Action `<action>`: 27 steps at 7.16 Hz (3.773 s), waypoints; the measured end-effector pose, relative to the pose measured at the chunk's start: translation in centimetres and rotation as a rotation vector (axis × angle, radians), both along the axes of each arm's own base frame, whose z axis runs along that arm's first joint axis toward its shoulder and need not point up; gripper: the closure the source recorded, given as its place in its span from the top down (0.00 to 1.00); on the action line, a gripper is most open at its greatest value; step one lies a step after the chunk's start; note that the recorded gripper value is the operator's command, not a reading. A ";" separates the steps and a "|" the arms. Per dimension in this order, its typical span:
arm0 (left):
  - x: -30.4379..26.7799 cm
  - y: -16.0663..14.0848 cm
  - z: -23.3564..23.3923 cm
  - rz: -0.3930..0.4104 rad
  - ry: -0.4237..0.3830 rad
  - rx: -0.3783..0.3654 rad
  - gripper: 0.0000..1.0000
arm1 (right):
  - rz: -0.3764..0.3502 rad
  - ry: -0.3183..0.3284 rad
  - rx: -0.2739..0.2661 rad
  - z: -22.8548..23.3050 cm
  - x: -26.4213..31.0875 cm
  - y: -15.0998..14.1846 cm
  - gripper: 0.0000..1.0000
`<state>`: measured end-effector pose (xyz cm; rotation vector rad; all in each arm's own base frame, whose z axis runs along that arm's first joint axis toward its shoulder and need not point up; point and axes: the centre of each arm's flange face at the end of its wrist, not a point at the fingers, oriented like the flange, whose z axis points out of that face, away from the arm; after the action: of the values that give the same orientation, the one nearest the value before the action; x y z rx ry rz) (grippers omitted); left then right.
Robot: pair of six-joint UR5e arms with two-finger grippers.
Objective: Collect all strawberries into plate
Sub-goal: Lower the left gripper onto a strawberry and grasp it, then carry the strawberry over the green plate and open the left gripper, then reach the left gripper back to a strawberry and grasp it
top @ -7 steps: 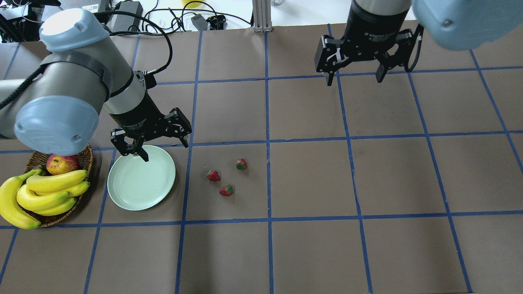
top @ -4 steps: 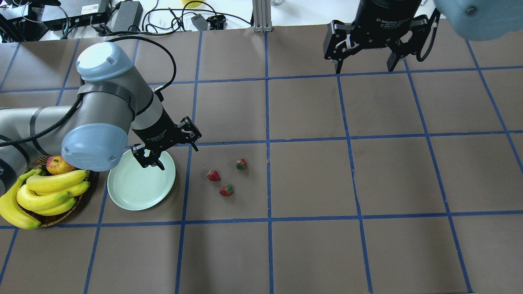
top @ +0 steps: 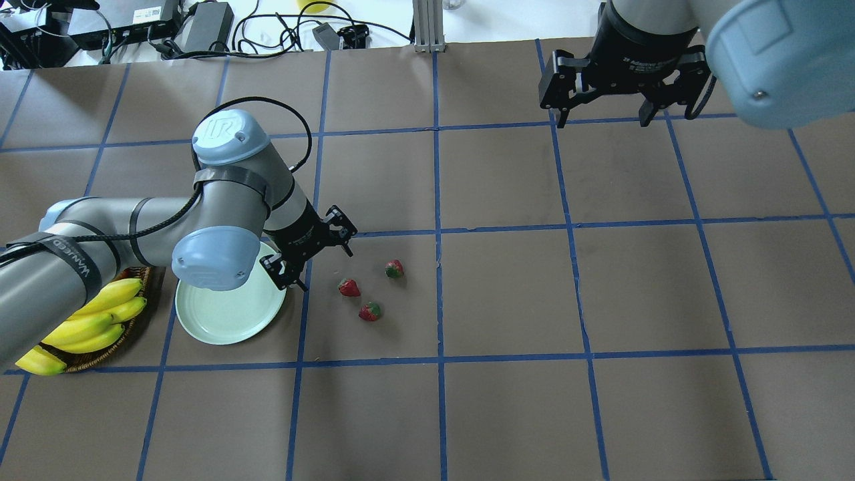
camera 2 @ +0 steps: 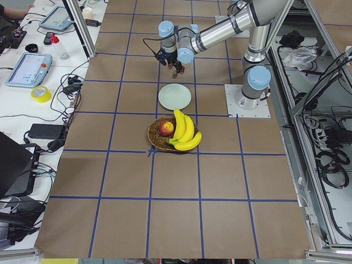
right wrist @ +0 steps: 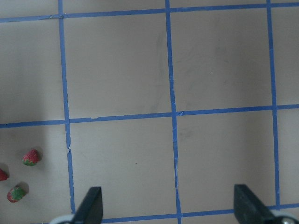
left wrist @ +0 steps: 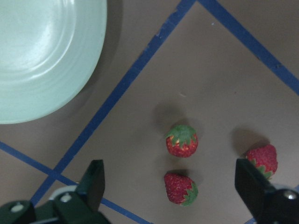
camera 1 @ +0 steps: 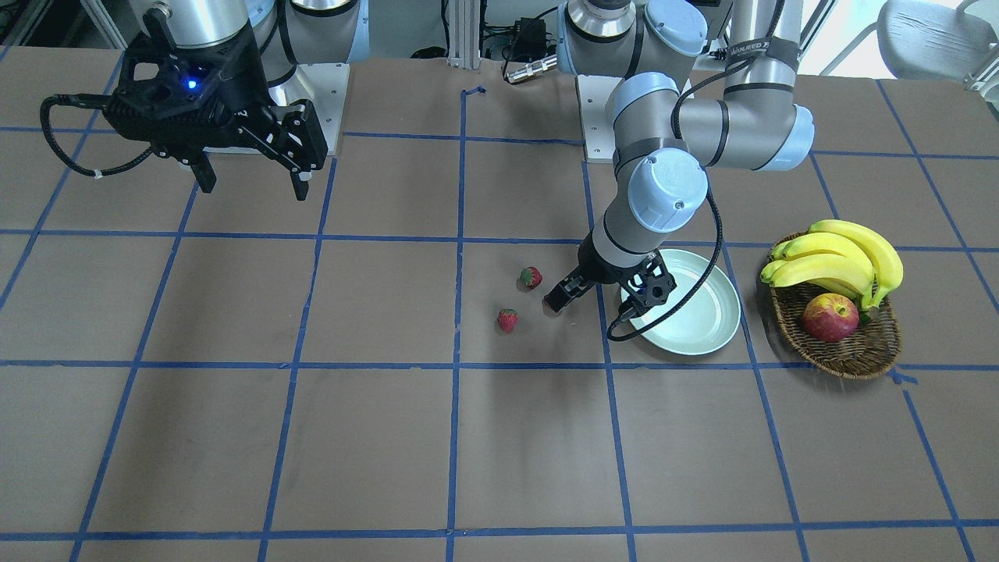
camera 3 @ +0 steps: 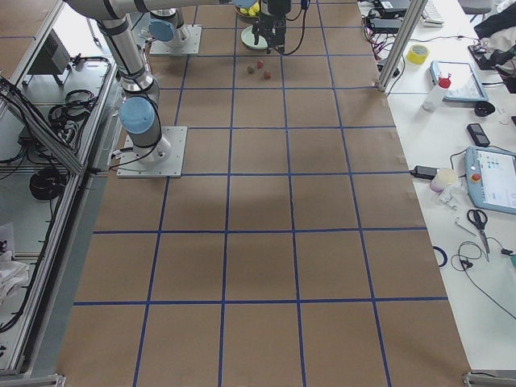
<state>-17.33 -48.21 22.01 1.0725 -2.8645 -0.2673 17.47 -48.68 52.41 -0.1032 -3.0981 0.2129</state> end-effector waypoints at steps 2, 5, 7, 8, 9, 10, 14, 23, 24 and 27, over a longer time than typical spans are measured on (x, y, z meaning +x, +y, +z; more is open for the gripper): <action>-0.6 -0.9 -2.7 0.031 0.009 0.006 0.86 | -0.039 -0.004 -0.015 0.5 -2.3 -0.5 1.00; -1.2 -1.2 -4.7 0.034 0.032 0.025 0.00 | -0.006 -0.006 -0.004 0.4 -2.7 -0.6 1.00; -1.9 -0.9 -4.9 0.013 0.028 0.031 0.00 | 0.012 -0.010 -0.006 0.5 -2.6 -0.5 1.00; -2.0 -0.9 -4.6 -0.007 0.025 0.023 0.00 | 0.025 -0.009 -0.008 0.7 -2.6 -0.4 1.00; -1.9 -1.2 -3.6 -0.044 0.010 -0.005 0.00 | 0.063 -0.006 -0.008 0.7 -2.5 -0.3 1.00; -1.7 -1.9 -2.1 -0.091 -0.022 -0.037 0.00 | 0.106 -0.005 -0.007 0.7 -2.3 -0.3 1.00; 3.5 -5.2 5.4 -0.485 -0.254 0.016 0.00 | 0.134 -0.008 -0.006 0.7 -2.0 -0.2 1.00; 15.4 -4.0 -2.0 -0.591 -0.231 0.195 1.00 | 0.133 -0.007 -0.006 0.7 -2.0 -0.1 1.00; 15.4 -4.1 -1.6 -0.588 -0.232 0.183 1.00 | 0.133 -0.006 -0.006 0.7 -2.0 0.0 1.00; 11.5 -4.9 2.9 -0.611 -0.175 0.049 1.00 | 0.133 -0.007 -0.005 0.7 -2.0 0.0 1.00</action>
<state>-5.81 -53.14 24.89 0.1986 -3.2850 -0.2848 15.49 -48.71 53.07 0.1032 -3.1138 0.2244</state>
